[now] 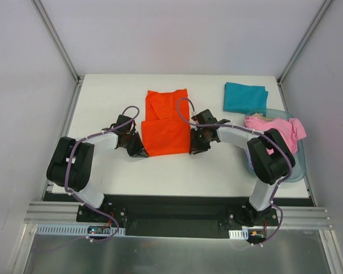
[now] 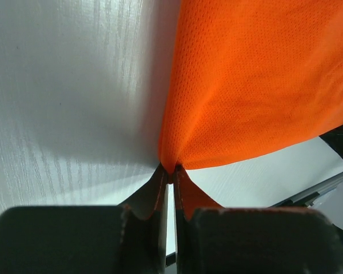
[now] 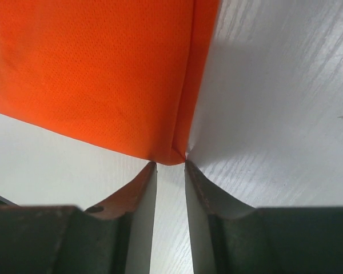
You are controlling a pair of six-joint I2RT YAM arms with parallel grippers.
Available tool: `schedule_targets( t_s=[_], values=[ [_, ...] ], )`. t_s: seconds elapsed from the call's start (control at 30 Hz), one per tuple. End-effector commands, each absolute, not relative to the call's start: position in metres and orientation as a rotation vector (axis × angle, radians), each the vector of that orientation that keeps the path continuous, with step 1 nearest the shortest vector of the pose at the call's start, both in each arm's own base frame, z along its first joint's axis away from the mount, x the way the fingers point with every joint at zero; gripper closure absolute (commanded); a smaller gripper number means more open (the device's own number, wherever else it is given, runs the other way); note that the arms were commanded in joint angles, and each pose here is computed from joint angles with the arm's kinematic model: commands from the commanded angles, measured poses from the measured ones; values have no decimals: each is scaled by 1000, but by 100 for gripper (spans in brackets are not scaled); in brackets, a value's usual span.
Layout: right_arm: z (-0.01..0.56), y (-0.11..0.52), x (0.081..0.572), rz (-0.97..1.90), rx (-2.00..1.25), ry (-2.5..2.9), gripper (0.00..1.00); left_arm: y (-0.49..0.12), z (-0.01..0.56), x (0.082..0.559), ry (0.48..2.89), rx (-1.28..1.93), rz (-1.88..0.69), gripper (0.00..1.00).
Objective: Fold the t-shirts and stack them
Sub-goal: Grab one side of the 2/3 rectangular tshirt with both arms, then fold the long partially folded tshirt into a neat square
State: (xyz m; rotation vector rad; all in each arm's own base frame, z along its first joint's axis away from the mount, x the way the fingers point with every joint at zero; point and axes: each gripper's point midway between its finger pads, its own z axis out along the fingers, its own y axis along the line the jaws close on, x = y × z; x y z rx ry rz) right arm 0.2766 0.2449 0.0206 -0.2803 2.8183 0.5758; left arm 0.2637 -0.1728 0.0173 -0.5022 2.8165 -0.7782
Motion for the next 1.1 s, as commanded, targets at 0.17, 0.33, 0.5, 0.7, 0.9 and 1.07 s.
schedule_targets(
  t_s=[0.17, 0.33, 0.5, 0.7, 0.9, 1.07],
  values=[
    [27, 267, 295, 666, -316, 2770, 75, -161, 17, 271, 2787, -434, -679, 100],
    [31, 273, 297, 707, -329, 2758, 88, -161, 18, 271, 2784, -417, -680, 100],
    [44, 270, 273, 756, -425, 2744, 99, -160, 27, 255, 2767, -434, -716, 100],
    [54, 259, 204, 837, -466, 2853, 99, -155, 44, 203, 2796, -482, -775, 100],
    [106, 251, 129, 1008, -571, 2872, 99, -144, 102, 160, 2676, -384, -812, 100],
    [163, 254, 105, 1213, -636, 2765, 99, -156, 172, 160, 2489, -214, -969, 100]
  ],
)
